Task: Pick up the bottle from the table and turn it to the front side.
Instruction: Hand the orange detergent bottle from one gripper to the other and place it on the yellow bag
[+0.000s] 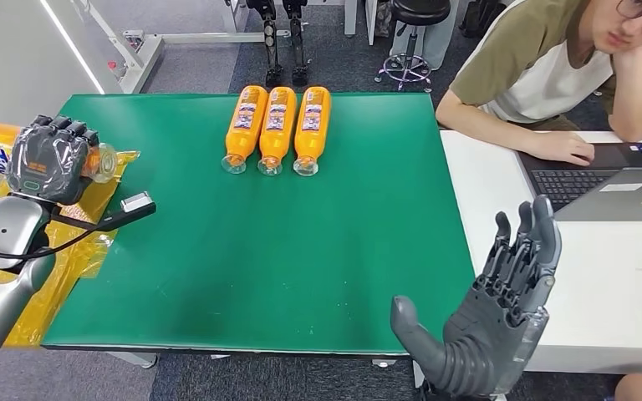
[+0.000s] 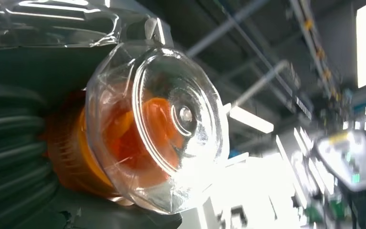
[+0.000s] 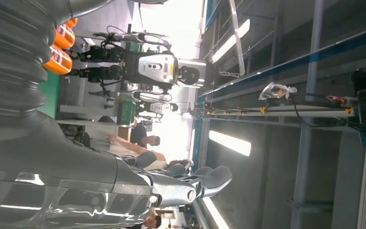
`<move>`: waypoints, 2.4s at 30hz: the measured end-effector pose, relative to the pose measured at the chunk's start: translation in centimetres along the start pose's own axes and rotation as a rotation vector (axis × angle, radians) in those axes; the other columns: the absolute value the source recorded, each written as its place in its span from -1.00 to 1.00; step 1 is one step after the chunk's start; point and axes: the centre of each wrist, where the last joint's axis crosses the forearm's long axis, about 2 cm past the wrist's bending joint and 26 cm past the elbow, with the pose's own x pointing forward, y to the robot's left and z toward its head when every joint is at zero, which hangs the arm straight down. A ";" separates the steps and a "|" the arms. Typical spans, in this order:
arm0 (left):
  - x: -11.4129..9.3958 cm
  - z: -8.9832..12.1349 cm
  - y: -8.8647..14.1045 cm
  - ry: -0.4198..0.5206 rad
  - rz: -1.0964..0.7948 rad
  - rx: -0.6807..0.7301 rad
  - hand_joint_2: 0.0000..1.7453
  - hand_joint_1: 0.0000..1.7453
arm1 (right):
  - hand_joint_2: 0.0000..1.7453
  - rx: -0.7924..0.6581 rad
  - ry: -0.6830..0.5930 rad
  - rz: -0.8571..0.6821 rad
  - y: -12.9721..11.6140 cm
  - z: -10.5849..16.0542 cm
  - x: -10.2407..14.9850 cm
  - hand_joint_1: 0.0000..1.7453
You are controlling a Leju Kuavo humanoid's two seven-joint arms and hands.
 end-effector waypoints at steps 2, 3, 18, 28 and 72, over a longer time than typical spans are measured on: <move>0.0 0.3 -0.4 -0.015 0.006 -0.076 1.00 1.00 | 1.00 0.005 0.002 -0.006 -0.1 0.1 0.1 -1.00; 0.0 0.5 -0.6 -0.026 0.011 -0.120 1.00 1.00 | 1.00 0.007 0.004 -0.009 -0.1 0.2 0.1 -1.00; 0.0 2.0 -5.4 -0.125 0.065 -0.491 1.00 1.00 | 1.00 0.032 0.011 -0.032 -0.2 0.4 0.0 -1.00; 3.3 -2.4 -8.1 -0.257 0.200 -0.733 1.00 1.00 | 1.00 0.025 -0.006 -0.010 0.1 -0.4 0.3 -1.00; 8.1 -4.0 -8.1 -0.340 0.198 -1.106 1.00 1.00 | 1.00 -0.041 -0.022 0.001 0.1 -1.7 0.9 -1.00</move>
